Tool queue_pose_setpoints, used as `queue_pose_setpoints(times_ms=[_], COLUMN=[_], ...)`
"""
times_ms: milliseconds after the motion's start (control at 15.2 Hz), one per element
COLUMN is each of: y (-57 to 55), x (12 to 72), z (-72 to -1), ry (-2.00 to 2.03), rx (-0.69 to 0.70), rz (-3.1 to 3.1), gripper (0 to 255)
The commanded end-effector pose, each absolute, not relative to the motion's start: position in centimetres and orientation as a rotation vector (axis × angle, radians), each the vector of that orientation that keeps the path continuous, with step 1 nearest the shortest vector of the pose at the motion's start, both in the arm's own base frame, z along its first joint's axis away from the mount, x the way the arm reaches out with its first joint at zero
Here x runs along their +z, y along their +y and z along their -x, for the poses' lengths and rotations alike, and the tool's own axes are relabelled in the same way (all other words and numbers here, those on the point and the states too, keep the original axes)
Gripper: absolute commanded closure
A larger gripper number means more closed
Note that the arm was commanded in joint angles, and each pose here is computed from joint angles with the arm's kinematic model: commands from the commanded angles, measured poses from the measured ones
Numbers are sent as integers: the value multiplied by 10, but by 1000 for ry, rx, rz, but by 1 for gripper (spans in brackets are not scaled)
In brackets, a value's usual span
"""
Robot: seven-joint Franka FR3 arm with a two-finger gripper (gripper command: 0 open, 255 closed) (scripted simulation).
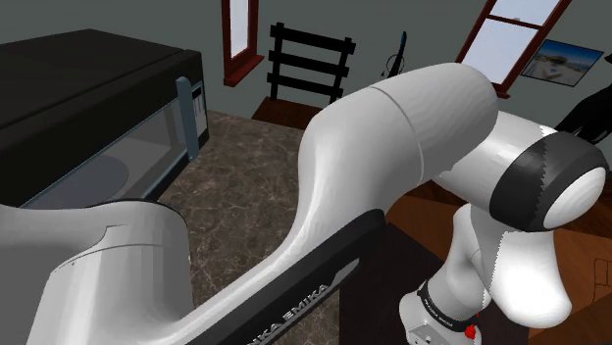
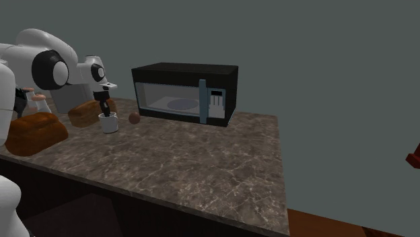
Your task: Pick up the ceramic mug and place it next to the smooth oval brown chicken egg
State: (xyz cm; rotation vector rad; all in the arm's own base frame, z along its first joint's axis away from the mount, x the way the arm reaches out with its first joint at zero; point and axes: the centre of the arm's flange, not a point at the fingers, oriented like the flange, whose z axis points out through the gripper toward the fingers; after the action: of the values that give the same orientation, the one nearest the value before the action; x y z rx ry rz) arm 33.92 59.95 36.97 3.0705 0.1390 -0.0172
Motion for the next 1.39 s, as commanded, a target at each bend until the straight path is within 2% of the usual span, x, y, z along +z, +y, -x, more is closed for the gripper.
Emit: queue_pose_setpoints(times_ms=[0, 462, 528, 858, 1122, 1320], y=[600, 600, 600, 600, 604, 604], x=[360, 360, 360, 360, 410, 410], z=[-339, -339, -339, -339, -340, -340], ry=[139, 139, 139, 139, 139, 139], rx=[-17, -17, -17, -17, -17, -17], rz=[-3071, -3071, -3071, -3071, -3071, -3071], gripper=[255, 255, 0, 0, 0, 0])
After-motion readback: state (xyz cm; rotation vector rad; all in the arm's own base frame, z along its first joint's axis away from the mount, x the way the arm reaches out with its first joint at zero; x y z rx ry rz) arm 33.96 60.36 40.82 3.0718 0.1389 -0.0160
